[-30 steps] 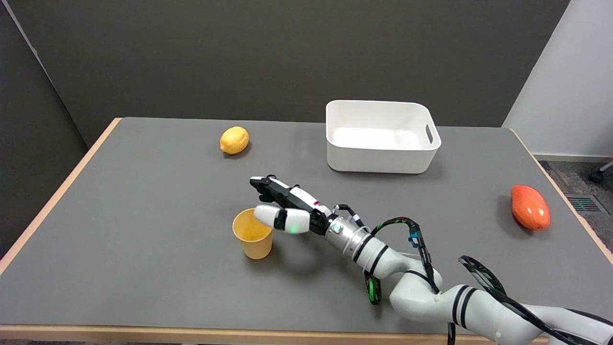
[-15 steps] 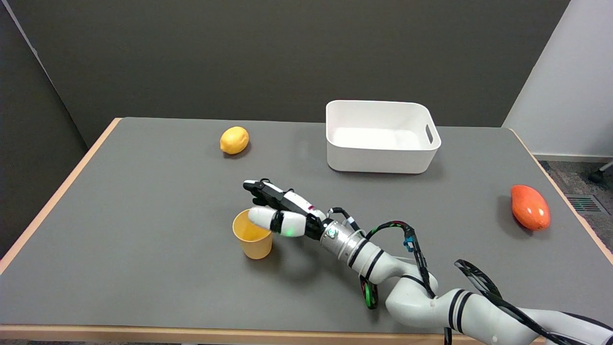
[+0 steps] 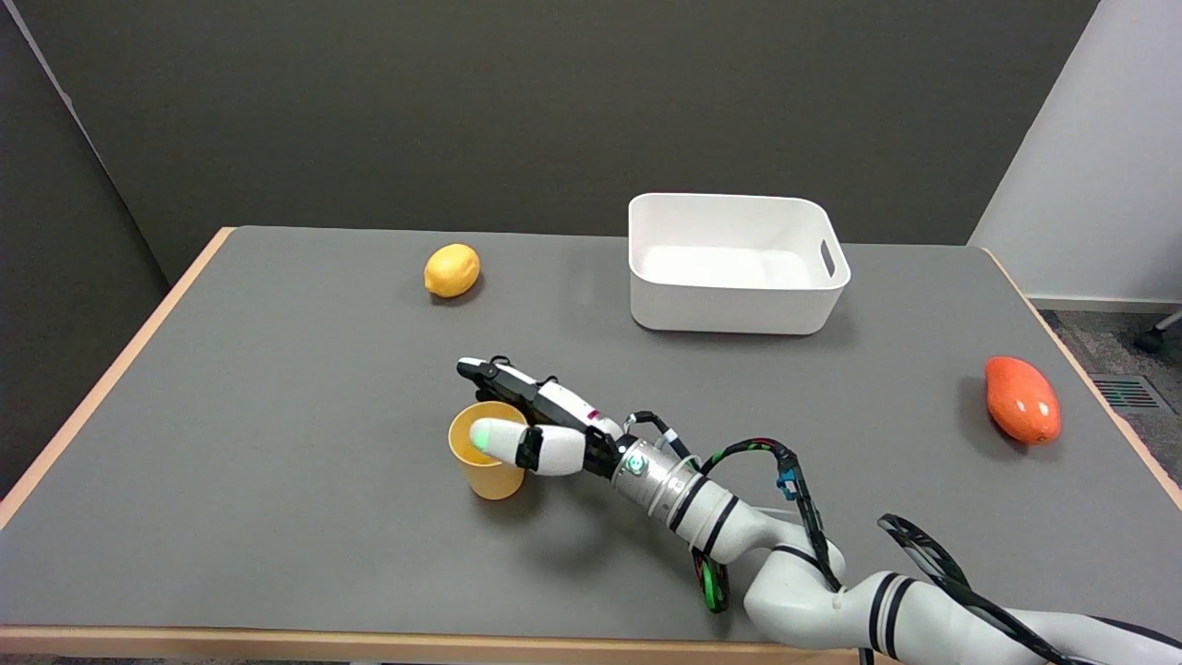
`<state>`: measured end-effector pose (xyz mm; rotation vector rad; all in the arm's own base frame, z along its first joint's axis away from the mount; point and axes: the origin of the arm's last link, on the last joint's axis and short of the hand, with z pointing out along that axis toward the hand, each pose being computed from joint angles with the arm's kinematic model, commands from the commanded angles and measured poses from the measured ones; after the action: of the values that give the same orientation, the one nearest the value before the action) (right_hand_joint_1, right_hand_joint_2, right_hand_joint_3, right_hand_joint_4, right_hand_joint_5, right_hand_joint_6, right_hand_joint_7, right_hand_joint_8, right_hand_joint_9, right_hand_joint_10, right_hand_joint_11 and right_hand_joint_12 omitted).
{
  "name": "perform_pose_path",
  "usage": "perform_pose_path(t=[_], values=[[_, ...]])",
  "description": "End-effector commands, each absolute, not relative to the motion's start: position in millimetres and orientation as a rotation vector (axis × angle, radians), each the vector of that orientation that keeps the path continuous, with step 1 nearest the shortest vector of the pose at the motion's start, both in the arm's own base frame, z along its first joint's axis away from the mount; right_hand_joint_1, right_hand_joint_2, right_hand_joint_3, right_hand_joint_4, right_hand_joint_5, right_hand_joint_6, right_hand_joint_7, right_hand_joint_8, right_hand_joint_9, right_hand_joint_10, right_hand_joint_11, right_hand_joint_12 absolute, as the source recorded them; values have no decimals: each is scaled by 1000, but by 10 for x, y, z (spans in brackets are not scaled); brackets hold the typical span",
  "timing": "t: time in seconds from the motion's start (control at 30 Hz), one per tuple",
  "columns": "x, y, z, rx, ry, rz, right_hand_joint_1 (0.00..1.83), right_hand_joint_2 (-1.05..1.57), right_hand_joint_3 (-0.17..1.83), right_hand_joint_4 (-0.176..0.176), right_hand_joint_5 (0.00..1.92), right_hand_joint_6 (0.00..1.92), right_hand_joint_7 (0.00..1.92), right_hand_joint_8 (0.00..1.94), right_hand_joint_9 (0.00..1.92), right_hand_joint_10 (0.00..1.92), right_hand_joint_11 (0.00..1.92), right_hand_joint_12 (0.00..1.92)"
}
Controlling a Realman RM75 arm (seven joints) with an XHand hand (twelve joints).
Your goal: Pick up the yellow cup.
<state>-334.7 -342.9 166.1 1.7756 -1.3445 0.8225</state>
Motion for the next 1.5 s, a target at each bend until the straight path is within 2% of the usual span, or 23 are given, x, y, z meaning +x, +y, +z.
perform_pose_path(t=[0.03, 0.17, 0.23, 0.33, 0.4, 0.6, 0.93, 1.17, 1.37, 1.43, 1.5], values=[[-3404, -3313, 1537, 1806, -1356, 752, 228, 541, 897, -74, 38, 208, 15, 106, -1, 115, -1, 404], [-3445, -3314, 1544, 1802, -1353, 725, 234, 539, 897, -71, 37, 175, -1, 112, -1, 69, -1, 382], [-3462, -3323, 1542, 1793, -1355, 712, 250, 541, 905, -58, 44, 149, 2, 91, -1, 43, -1, 370], [-3488, -3331, 1551, 1781, -1357, 696, 315, 546, 879, -79, 33, 156, -1, 78, -1, 7, -1, 355], [-3508, -3330, 1561, 1775, -1357, 689, 340, 577, 841, -79, 11, 190, -1, 44, -1, 5, -1, 350], [-3531, -3333, 1572, 1767, -1358, 683, 423, 568, 869, -87, 23, 125, -1, 6, -1, -1, -1, 369], [-3496, -3357, 1593, 1777, -1345, 699, 422, 565, 869, -87, 18, 101, -1, -1, -1, -1, -1, 359], [-3212, -3403, 1604, 1887, -1274, 792, 424, 555, 858, -90, 9, 95, -1, -1, -1, -1, -1, 292], [-2955, -3422, 1632, 1978, -1194, 807, 450, 567, 855, -107, 0, 83, -1, -1, -1, -1, -1, 2], [-2974, -3441, 1700, 1975, -1164, 790, 463, 565, 855, -108, -1, 81, -1, -1, -1, -1, -1, -1], [-2674, -3185, 1258, 2008, -1402, 993, 476, 564, 855, -110, -1, 79, -1, -1, -1, -1, -1, -1]])
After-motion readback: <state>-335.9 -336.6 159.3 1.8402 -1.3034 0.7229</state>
